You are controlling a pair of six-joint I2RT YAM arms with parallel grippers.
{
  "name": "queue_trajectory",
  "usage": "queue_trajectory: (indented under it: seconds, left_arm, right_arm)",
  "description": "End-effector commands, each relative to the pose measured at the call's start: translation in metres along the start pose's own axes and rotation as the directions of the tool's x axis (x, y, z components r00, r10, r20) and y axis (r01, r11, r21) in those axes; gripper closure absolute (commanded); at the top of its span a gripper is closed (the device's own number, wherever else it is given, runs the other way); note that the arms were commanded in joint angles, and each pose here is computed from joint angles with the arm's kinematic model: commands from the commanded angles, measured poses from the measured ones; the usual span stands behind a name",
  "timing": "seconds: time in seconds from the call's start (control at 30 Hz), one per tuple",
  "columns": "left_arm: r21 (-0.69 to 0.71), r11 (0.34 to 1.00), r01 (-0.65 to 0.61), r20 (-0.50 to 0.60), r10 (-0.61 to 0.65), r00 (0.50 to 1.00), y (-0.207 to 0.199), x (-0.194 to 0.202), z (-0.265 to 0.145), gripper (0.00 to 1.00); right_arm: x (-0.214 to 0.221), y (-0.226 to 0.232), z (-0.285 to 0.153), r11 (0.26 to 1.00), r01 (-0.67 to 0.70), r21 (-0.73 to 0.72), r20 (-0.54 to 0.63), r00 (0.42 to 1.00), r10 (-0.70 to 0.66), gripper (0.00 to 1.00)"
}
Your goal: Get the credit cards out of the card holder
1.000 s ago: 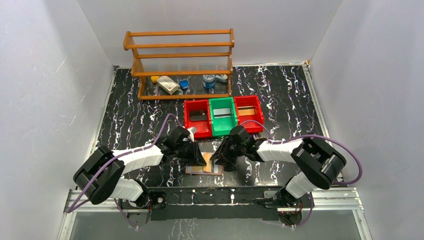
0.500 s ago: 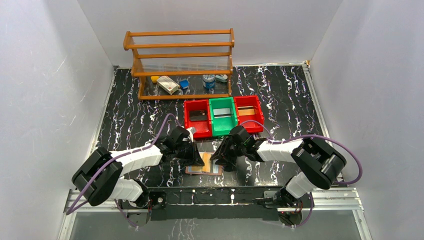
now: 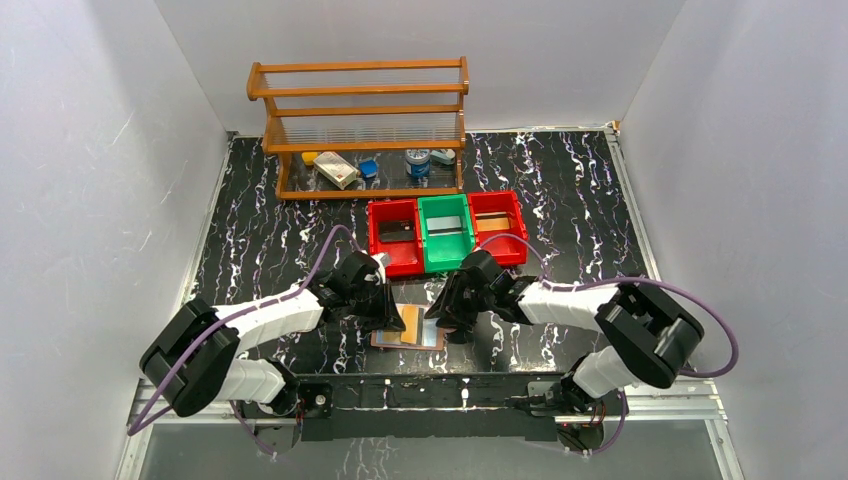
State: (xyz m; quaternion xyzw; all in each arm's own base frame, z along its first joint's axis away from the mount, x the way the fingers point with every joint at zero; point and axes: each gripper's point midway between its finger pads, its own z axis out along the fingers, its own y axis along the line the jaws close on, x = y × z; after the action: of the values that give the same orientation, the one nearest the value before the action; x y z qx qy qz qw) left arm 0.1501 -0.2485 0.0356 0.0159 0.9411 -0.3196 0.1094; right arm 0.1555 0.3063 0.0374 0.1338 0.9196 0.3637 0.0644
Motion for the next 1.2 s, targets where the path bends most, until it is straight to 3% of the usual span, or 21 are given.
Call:
queue_trajectory:
  seconds: [0.0, 0.23, 0.47, 0.77, 0.97, 1.1, 1.17]
  left_arm:
    - [0.015, 1.0, -0.014, 0.001, 0.014, 1.0, -0.006, -0.004, -0.002, 1.0]
    - [0.017, 1.0, -0.017, 0.001, 0.017, 1.0, -0.006, -0.004, -0.002, 1.0]
    - [0.053, 0.998, -0.026, -0.007, 0.026, 1.0, -0.014, -0.005, -0.003, 0.97]
    - [0.15, 0.989, -0.017, -0.049, 0.025, 0.999, -0.031, -0.001, 0.004, 0.85]
    - [0.109, 0.994, -0.032, -0.029, 0.035, 0.999, -0.027, -0.007, 0.001, 0.89]
    - [0.023, 0.999, -0.049, 0.028, 0.048, 0.998, -0.016, -0.015, -0.009, 1.0]
    - [-0.001, 0.998, -0.059, 0.061, 0.058, 0.996, -0.014, -0.02, -0.015, 1.0]
  right_arm:
    - [-0.011, 0.037, -0.015, 0.989, 0.115, -0.094, 0.061, 0.992, -0.109, 0.52]
    - [-0.003, 0.052, -0.007, 0.98, 0.135, -0.145, -0.001, 0.991, -0.137, 0.51]
    - [0.019, 0.007, 0.022, 1.0, 0.019, 0.005, -0.155, 0.988, -0.018, 0.53]
    - [0.021, -0.016, 0.023, 0.997, 0.005, 0.08, -0.134, 0.991, 0.006, 0.53]
    - [0.02, -0.018, 0.024, 0.996, 0.001, 0.089, -0.131, 0.991, 0.01, 0.53]
    - [0.017, -0.019, 0.022, 0.994, 0.009, 0.108, -0.109, 0.994, 0.003, 0.53]
    - [0.014, -0.017, 0.02, 0.994, 0.018, 0.107, -0.095, 0.995, -0.008, 0.53]
